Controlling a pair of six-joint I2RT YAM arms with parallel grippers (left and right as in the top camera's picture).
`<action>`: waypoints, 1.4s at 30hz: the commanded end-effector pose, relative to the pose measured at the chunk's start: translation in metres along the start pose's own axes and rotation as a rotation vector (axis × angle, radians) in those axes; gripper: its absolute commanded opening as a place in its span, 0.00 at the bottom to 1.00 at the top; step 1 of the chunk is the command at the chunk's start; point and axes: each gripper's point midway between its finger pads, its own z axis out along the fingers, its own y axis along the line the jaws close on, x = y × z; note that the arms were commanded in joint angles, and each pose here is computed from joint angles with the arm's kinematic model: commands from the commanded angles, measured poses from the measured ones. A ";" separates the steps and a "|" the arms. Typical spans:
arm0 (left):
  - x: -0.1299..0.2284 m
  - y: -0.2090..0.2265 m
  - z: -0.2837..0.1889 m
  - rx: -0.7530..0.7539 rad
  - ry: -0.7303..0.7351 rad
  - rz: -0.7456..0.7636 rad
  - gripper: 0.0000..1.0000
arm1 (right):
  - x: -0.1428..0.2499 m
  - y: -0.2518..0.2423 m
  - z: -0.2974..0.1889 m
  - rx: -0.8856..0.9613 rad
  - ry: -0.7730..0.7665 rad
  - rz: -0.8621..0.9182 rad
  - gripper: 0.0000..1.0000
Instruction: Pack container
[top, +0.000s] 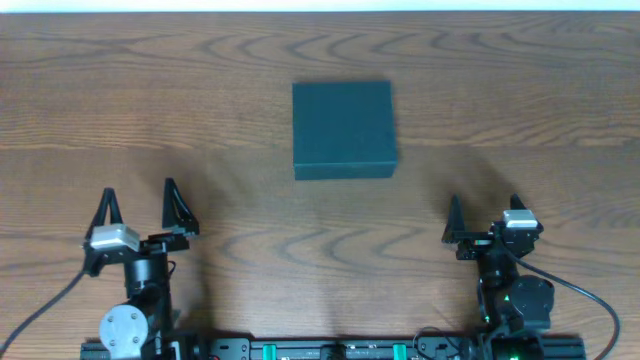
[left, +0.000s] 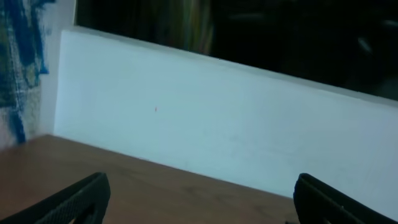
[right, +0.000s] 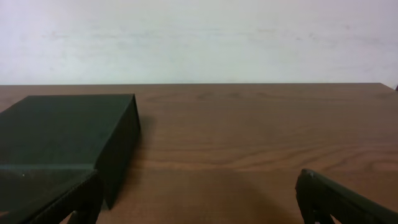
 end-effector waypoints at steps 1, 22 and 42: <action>0.022 0.002 -0.001 0.015 0.021 0.060 0.95 | 0.002 -0.002 0.000 0.009 0.005 -0.011 0.99; 0.127 0.010 -0.021 0.041 0.406 0.181 0.95 | 0.002 -0.002 0.000 0.009 0.005 -0.011 0.99; 0.128 0.010 -0.021 0.041 0.408 0.177 0.95 | 0.002 -0.002 0.000 0.009 0.005 -0.011 0.99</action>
